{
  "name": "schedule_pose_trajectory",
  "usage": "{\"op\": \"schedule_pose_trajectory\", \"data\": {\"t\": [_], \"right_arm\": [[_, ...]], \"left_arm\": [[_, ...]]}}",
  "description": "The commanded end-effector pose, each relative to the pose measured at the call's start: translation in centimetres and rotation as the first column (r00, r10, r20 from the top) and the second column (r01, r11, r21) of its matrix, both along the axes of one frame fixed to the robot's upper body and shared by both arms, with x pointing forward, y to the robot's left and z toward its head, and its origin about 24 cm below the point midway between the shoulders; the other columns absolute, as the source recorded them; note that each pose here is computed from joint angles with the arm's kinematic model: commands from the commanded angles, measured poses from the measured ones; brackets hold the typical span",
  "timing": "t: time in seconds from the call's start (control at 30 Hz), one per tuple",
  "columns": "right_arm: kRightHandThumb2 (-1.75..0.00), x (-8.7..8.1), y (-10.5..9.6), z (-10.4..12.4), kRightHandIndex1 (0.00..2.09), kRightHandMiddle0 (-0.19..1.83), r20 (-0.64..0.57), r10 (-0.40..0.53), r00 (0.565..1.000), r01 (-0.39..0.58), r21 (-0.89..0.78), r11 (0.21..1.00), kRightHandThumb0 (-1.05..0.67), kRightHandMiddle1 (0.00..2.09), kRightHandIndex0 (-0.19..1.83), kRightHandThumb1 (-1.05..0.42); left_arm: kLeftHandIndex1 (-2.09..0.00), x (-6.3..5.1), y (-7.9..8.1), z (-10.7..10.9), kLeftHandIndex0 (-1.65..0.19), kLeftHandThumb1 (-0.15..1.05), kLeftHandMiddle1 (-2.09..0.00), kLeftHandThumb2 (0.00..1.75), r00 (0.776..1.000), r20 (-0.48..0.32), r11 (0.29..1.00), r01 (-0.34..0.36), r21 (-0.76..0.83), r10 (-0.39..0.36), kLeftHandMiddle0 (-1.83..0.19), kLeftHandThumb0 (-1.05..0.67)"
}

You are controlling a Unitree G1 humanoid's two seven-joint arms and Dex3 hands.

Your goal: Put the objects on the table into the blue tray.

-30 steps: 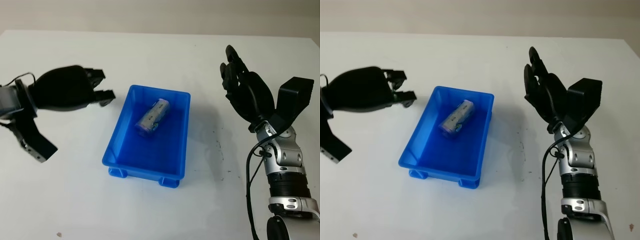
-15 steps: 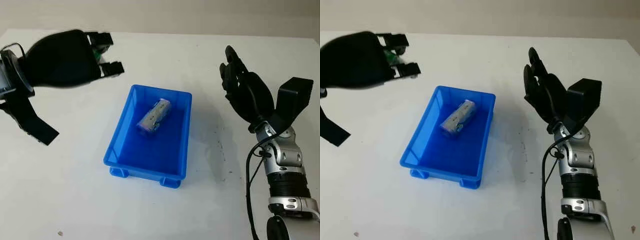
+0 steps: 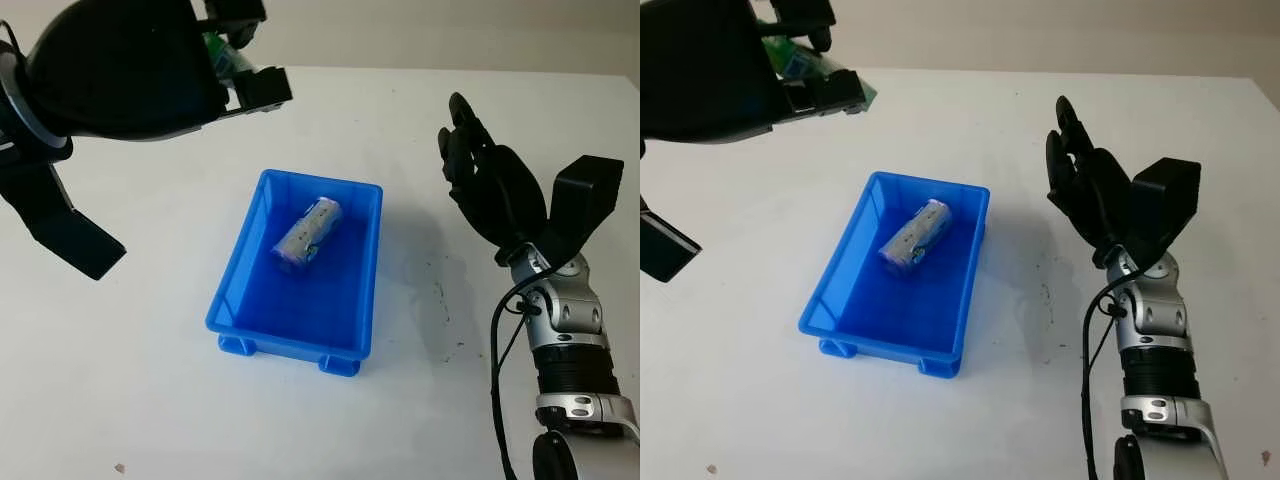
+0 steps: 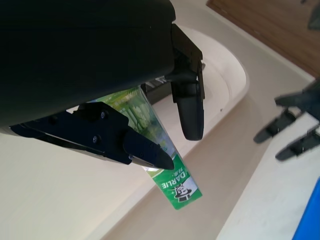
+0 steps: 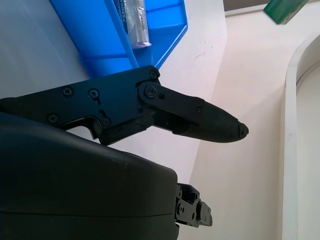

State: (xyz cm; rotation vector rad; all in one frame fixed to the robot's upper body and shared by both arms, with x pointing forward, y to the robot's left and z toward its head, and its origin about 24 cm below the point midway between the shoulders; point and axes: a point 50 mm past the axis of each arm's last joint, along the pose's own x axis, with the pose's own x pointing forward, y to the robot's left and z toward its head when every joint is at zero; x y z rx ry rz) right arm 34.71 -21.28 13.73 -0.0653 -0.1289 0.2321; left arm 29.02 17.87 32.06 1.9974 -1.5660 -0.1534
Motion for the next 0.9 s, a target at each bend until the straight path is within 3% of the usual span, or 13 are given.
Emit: {"op": "schedule_pose_trajectory", "data": {"t": [0.0, 0.2, 0.5, 0.63, 0.87], "right_arm": [[-0.73, 0.1, 0.2, 0.4, 0.0, -0.19, 0.023, 0.005, 1.0, -0.005, -0.002, 1.0, -0.7, 0.0, -0.19, -1.05], [-0.73, 0.2, 0.3, 0.5, 0.0, -0.19, 0.026, -0.006, 1.0, 0.007, -0.008, 1.0, -0.69, 0.0, -0.19, -1.05], [-0.72, 0.3, 0.6, 0.5, 0.0, -0.19, 0.025, -0.003, 1.0, 0.003, -0.009, 1.0, -0.69, 0.0, -0.19, -1.05], [-0.72, 0.2, 0.6, 0.4, 0.0, -0.19, 0.026, -0.002, 1.0, 0.002, -0.007, 1.0, -0.7, 0.0, -0.19, -1.05], [-0.71, 0.0, 0.5, 0.4, 0.0, -0.19, 0.027, -0.009, 1.0, 0.009, 0.0, 1.0, -0.7, 0.0, -0.19, -1.05]], "left_arm": [[-1.36, -0.6, -0.2, -0.1, -0.25, 0.99, -1.41, 0.05, 0.999, -0.034, 0.998, 0.028, -0.055, -0.03, -0.38, -0.12], [-1.54, -2.7, -0.4, -0.5, -0.24, 1.01, -1.59, 0.06, 0.993, -0.12, 0.995, -0.022, -0.097, 0.01, -0.33, -0.18], [-1.45, -4.1, -1.2, -1.8, -0.22, 1.02, -1.65, 0.06, 0.978, -0.195, 0.988, 0.043, -0.145, -0.071, -0.32, -0.24], [-1.48, -3.5, -1.6, -3.4, -0.25, 1.02, -1.68, 0.06, 0.967, -0.245, 0.99, 0.038, -0.136, -0.071, -0.29, -0.2], [-1.45, -2.0, -2.3, -6.8, -0.18, 1.05, -1.52, 0.12, 0.915, -0.382, 0.985, 0.08, -0.15, -0.132, -0.28, -0.08]]}}
